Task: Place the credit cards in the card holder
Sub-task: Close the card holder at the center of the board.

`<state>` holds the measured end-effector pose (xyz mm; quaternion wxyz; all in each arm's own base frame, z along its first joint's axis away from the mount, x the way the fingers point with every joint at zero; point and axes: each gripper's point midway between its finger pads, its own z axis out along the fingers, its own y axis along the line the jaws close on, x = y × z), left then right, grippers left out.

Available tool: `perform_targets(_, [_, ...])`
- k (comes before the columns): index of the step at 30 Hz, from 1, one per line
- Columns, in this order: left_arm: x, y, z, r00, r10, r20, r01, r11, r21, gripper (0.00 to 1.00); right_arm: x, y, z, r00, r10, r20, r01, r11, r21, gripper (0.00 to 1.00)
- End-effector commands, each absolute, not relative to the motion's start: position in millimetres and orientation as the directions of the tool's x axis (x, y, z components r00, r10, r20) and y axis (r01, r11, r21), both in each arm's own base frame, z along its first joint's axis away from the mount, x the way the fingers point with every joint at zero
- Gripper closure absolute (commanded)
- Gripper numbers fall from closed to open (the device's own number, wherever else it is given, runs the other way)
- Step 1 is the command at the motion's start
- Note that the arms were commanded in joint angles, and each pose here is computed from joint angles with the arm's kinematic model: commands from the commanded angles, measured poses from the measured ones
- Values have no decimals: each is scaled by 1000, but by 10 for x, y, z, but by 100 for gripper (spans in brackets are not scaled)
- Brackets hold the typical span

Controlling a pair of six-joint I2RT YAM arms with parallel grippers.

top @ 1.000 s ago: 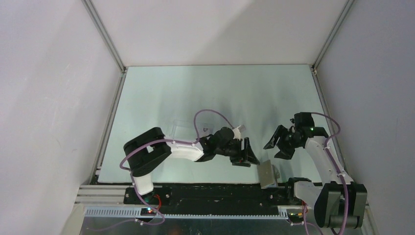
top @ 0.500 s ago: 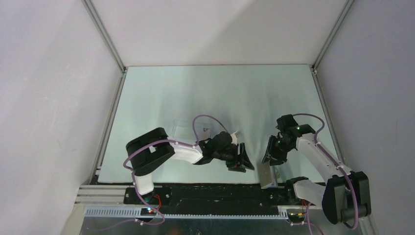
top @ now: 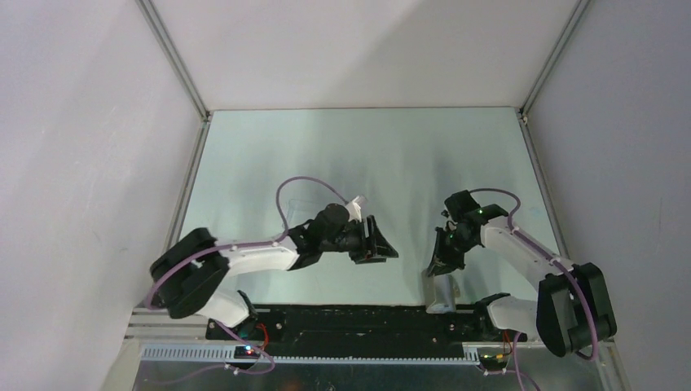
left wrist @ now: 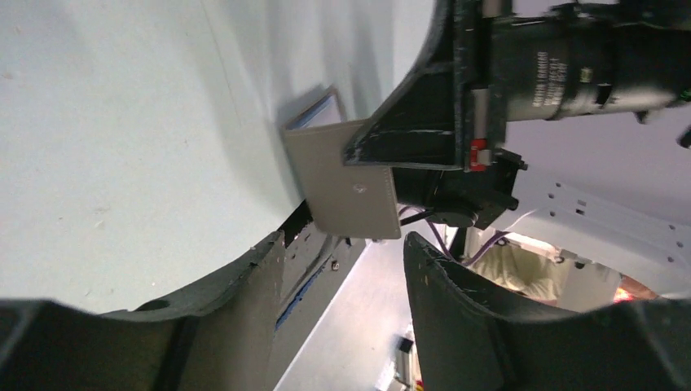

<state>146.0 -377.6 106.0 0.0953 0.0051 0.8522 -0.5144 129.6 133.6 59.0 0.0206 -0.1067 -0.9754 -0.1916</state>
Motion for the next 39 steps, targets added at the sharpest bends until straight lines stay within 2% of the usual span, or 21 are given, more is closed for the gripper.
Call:
perform_targets(1, [1557,-3550,1224,-949,-105,-296,200,526,-827,40,1530,1727,782,-985,170,34,162,829,535,99])
perform_targets(6, [1594,-3351,1327,-927,-113,-357,227,588,-776,39,1676,2164,954,-993,116,-1,89,767,635,100])
perform_targets(14, [1532,-3134,1175,-931,-120,-345,189,649,-737,38,1840,2776,998,-1000,13,-23,-8,687,727,98])
perform_targets(18, [1497,-3099,1101,-937,-115,-331,178,657,-732,39,1826,2818,890,-1000,-5,-15,-14,701,713,89])
perform_targets(25, [1467,-3129,1037,-946,-89,-312,179,659,-730,45,1776,2711,916,-999,-4,-52,-38,740,672,51])
perform_targets(27, [1464,-3154,1004,-949,-81,-304,178,660,-730,48,1760,2675,947,-998,-2,-60,-41,745,665,44])
perform_targets(31, [1440,-3243,954,-958,-63,-281,175,649,-741,58,1699,2576,934,-999,-2,-51,-34,772,634,36])
perform_targets(36, [1421,-3431,957,-961,-48,-271,185,615,-767,74,1649,2473,882,-999,0,-32,-19,801,598,36])
perform_targets(39, [1394,-3511,883,-967,-35,-251,177,618,-766,82,1634,2421,850,-1000,13,-21,-2,807,591,40])
